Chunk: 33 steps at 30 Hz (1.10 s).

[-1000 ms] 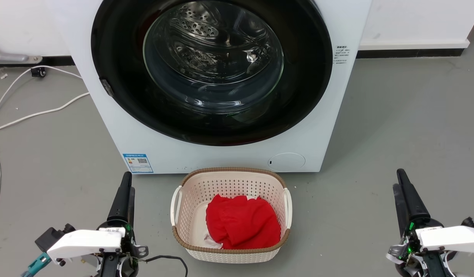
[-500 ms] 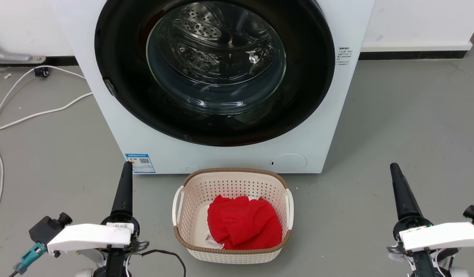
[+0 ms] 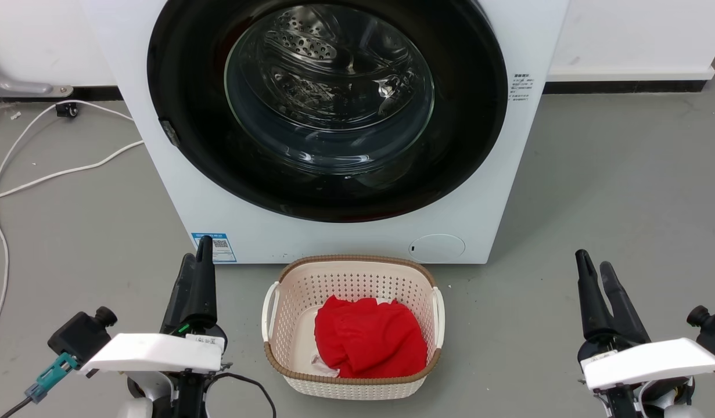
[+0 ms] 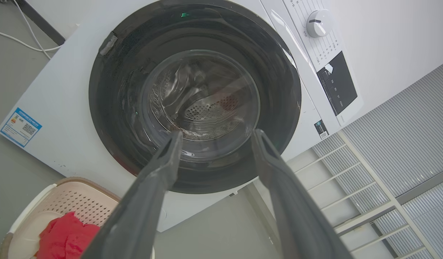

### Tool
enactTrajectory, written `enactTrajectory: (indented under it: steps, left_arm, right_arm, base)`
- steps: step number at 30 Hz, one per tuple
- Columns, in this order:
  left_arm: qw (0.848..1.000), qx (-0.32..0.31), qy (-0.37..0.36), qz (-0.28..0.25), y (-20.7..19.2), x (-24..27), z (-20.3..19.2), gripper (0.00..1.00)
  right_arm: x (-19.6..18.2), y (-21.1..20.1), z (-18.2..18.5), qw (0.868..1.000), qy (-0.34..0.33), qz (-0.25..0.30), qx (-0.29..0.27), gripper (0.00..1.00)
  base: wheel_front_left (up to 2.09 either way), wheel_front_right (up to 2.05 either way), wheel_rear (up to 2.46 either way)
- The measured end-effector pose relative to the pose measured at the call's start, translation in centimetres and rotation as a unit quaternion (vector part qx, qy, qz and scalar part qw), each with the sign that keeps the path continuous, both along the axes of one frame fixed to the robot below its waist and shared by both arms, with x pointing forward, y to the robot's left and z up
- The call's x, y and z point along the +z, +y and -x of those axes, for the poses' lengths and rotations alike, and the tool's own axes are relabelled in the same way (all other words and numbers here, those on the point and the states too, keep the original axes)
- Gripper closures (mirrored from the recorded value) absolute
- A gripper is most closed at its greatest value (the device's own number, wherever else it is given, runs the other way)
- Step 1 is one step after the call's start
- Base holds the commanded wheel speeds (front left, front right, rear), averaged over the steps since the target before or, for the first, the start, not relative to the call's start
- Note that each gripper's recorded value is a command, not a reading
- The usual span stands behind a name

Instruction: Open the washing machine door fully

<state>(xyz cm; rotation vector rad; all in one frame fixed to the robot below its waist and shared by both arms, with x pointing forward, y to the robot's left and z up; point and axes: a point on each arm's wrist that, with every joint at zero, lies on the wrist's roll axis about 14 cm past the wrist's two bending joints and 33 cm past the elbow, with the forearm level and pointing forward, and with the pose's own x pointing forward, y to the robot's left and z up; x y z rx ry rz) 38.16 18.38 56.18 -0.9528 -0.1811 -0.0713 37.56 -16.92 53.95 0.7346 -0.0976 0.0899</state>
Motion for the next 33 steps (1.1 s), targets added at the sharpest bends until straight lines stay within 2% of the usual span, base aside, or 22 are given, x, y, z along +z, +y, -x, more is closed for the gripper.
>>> enactTrajectory:
  steps: [8,18,33]
  left_arm:
    - [0.996,0.008,-0.009,-0.09,-0.1,0.4,0.1,0.0]
    - [0.979,0.012,-0.007,-0.201,-0.7,-0.2,0.5,0.0]
    - [0.95,0.025,-0.022,-0.309,-0.9,0.1,0.8,0.0]
  right_arm:
    - [0.1,0.4,0.1,0.998,-0.008,0.069,0.002,0.0]
    - [-0.3,0.9,0.2,0.991,-0.001,0.133,0.01,0.0]
    - [-0.4,1.4,0.3,0.977,-0.004,0.215,0.016,0.0]
  base:
    - [0.0,0.0,0.0]
    - [0.0,0.0,0.0]
    - [0.0,0.0,0.0]
